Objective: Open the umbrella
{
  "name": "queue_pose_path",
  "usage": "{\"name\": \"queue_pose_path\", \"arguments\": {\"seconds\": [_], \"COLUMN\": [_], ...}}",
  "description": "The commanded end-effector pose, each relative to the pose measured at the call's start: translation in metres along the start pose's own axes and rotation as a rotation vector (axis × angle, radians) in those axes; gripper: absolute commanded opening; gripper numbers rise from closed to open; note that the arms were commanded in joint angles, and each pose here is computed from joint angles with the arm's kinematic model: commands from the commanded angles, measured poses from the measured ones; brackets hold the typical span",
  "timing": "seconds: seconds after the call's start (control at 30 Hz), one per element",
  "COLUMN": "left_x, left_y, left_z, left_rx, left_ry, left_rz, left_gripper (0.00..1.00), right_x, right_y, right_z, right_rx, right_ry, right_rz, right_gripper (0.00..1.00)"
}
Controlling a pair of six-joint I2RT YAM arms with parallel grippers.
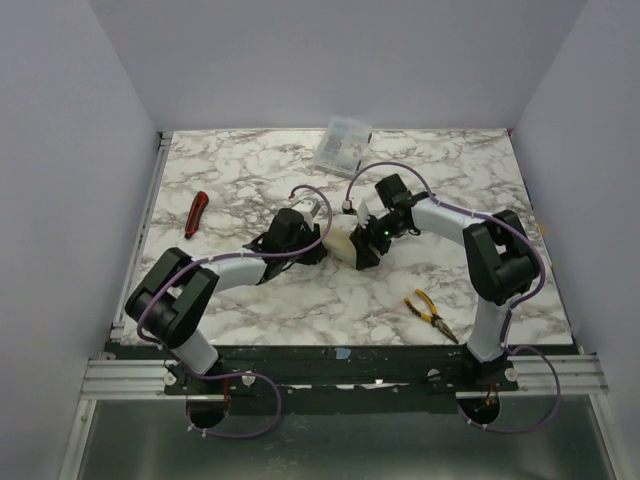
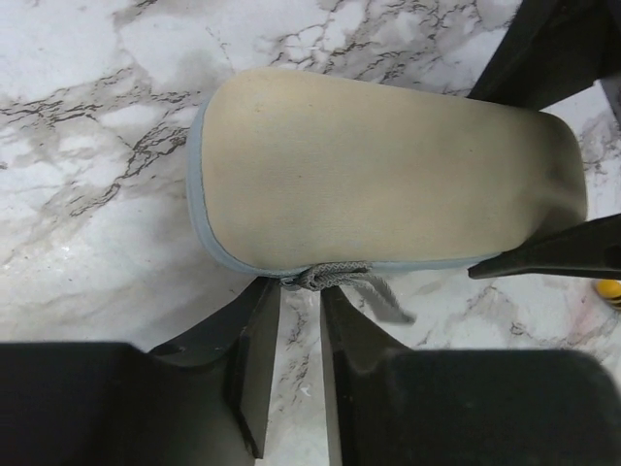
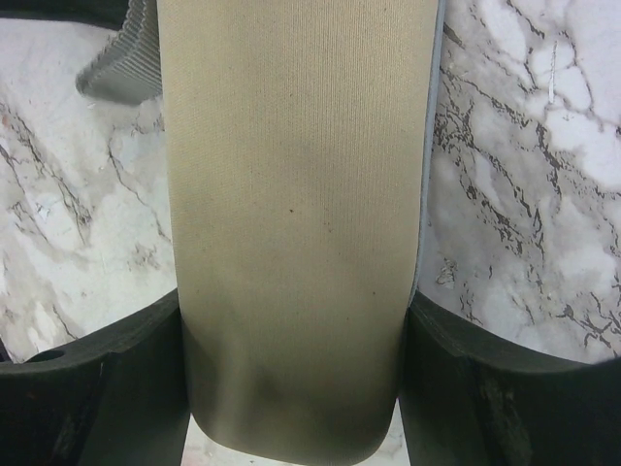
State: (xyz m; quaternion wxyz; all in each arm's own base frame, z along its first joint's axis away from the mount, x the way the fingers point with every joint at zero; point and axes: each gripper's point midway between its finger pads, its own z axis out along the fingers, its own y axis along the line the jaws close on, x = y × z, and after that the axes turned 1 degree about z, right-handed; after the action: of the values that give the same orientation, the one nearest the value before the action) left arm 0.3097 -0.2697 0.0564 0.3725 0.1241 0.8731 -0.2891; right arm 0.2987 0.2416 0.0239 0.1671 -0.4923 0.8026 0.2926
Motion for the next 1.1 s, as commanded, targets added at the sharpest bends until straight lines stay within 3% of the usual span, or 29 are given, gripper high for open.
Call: {"name": "queue_pose_path", "arguments": {"seconds": [0.0,0.13,0.73,1.07], "left_x": [-0.017,-0.021,-0.043,-0.034], "left_y": [0.007,0.013,0.064,0.081], "left_z": [0.012,0.011,-0.007,-0.017], "left_rx": [-0.086,-0.115,-0.210,-0.220], "left_ry": [-0.045,-0.055,-0.130,-0.109], "left_rz": [0.001,0.030,0.035,0.064], "left_gripper": [0.17,0.00,0.00,0.00], "right_x": [0.088,0.093,0.109,0.111], "right_y": [0.047,0.049,0.042,0.012], "right_z": [0.016,0.015,0.009,0.000], "right_rx": [-0.172,-0.183,-0.142,-0.027], "right_ry": [0.277,0.293,0.359,0.391], "right_rz": [0.212,0.206,0.159,0.112], "right_gripper": [0.21,0.19,0.18,0.24]}}
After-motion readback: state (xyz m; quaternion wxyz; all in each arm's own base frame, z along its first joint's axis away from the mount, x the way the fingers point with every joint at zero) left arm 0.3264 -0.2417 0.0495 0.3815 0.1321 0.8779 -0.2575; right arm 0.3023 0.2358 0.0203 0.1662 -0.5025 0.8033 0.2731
